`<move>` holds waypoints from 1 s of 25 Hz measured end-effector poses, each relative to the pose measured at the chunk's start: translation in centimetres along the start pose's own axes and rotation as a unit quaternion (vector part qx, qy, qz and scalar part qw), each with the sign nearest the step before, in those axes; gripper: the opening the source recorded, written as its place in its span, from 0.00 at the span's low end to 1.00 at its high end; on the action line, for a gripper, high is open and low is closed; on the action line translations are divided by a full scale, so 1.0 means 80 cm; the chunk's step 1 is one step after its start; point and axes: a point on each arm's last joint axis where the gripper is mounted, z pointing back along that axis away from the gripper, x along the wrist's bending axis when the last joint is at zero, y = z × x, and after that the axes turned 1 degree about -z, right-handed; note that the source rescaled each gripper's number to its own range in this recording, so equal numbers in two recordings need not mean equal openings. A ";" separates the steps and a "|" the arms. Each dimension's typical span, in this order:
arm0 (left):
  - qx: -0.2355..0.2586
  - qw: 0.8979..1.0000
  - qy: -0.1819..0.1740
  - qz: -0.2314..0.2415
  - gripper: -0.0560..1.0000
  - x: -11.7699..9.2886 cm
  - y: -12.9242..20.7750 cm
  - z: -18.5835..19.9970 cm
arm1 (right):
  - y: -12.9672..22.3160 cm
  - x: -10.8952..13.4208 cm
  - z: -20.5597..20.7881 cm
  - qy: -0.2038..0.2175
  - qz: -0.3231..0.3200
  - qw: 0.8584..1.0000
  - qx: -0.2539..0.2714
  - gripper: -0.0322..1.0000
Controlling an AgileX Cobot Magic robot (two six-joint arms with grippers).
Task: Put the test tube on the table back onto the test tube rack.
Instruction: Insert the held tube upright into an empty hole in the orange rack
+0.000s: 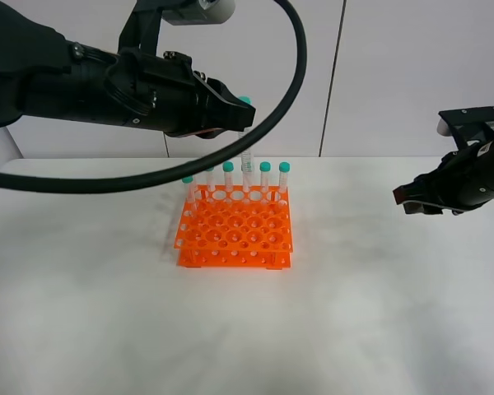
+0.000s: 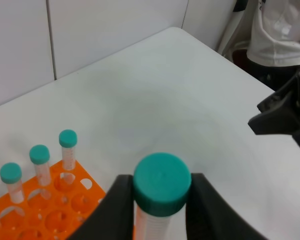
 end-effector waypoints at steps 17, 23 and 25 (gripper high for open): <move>0.005 1.000 0.006 -0.010 0.05 -0.001 0.001 0.000 | 0.001 0.000 0.090 0.035 0.032 0.997 -0.068 0.49; 0.006 1.000 0.008 -0.009 0.05 -0.002 0.001 0.000 | 0.019 0.006 0.159 0.046 0.042 0.991 -0.118 0.49; 0.006 1.000 0.008 -0.009 0.05 -0.002 0.001 0.000 | 0.027 0.008 0.183 0.050 0.043 0.988 -0.143 0.49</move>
